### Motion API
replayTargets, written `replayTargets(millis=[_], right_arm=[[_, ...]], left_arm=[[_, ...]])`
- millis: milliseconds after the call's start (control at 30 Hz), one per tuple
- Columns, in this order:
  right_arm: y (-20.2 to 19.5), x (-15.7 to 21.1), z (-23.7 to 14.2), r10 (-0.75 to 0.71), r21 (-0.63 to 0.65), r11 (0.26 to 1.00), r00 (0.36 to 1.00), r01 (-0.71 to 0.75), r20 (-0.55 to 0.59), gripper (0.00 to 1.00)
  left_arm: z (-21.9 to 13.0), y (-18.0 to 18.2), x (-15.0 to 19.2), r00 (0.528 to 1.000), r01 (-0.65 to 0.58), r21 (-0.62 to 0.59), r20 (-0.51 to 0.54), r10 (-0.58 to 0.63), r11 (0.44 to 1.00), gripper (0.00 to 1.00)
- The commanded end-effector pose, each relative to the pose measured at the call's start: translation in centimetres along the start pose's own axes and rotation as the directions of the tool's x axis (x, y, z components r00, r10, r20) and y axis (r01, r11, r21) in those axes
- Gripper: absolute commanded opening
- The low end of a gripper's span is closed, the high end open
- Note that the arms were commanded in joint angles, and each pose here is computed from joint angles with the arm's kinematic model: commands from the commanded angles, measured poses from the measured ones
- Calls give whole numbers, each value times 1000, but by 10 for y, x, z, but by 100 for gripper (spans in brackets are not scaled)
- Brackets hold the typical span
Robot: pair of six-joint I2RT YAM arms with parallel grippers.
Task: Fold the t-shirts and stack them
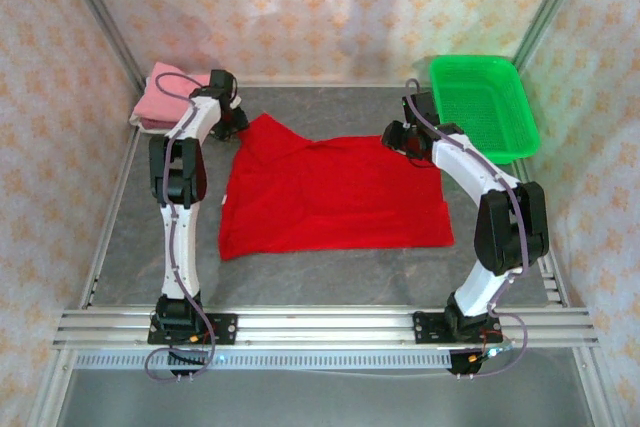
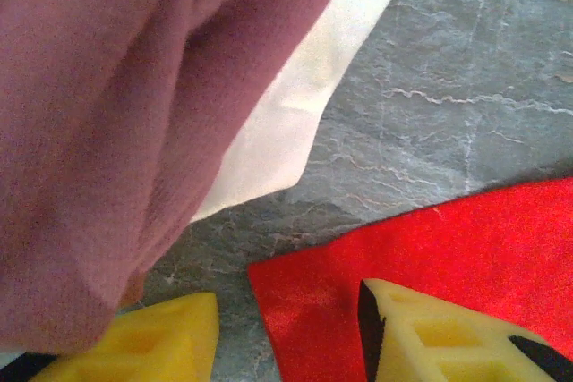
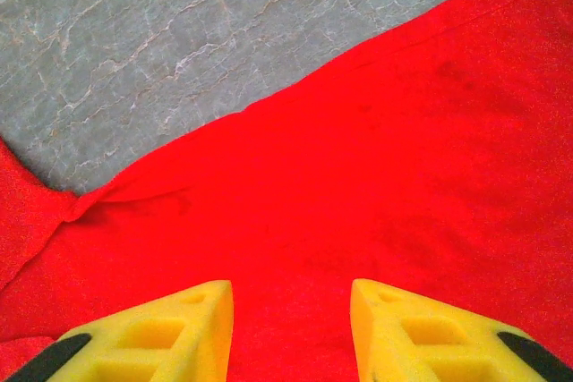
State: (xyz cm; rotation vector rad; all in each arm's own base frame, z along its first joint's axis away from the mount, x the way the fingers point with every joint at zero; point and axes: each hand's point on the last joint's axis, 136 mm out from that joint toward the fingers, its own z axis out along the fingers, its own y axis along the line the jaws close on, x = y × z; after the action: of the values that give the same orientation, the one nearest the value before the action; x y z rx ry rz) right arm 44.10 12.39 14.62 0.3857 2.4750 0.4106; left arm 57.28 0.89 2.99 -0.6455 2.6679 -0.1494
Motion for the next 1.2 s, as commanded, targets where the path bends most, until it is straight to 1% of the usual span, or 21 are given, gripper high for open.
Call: replayTargets(millis=[0, 67, 133, 167, 200, 267, 500, 667, 800, 933, 1033, 1167], right_arm=[[-3, 0, -2, 7, 4, 1000, 1000, -7, 4, 40], [-4, 0, -2, 8, 2, 1000, 1000, -8, 4, 40], [-4, 1, -3, 9, 1, 1000, 1000, -9, 3, 40], [-5, 1, -2, 11, 2, 1000, 1000, -11, 2, 40], [-6, 1, -2, 11, 1, 1000, 1000, -11, 1, 40], [-6, 2, -2, 14, -1, 1000, 1000, -14, 0, 40], [-5, 3, -1, 23, -15, 1000, 1000, -23, 1, 40], [-10, 0, 2, 22, 9, 1000, 1000, -22, 17, 40], [-14, -4, 10, 41, 19, 999, 999, -41, 3, 40], [-11, -10, 13, 46, 11, 999, 999, -46, 6, 40], [-15, -16, 19, 47, 41, 998, 999, -48, 18, 41], [-27, -26, 34, 61, 104, 993, 998, -60, -3, 40]], left_arm=[[14, 1, 8, 999, -10, -27, -30, 9, 1000, 43], [17, -2, 9, 999, -17, -20, -44, 16, 1000, 33], [17, -6, 10, 999, -25, -19, -47, 24, 1000, 19], [16, -8, 10, 999, -28, -13, -47, 27, 1000, 15], [14, -11, 10, 999, -32, -11, -43, 31, 999, 15], [5, -16, 9, 999, -43, -12, -26, 43, 999, 6], [-29, -31, 0, 998, -50, 9, 44, 50, 999, 0], [-54, -43, -11, 995, -45, 50, 94, 40, 998, 0], [-70, -50, -21, 991, -45, 73, 133, 35, 996, 0], [-81, -56, -24, 990, -42, 99, 135, 29, 994, 0], [-92, -62, -24, 989, -40, 132, 150, 20, 990, 0], [-111, -74, -24, 985, -30, 199, 174, -6, 980, 0]])
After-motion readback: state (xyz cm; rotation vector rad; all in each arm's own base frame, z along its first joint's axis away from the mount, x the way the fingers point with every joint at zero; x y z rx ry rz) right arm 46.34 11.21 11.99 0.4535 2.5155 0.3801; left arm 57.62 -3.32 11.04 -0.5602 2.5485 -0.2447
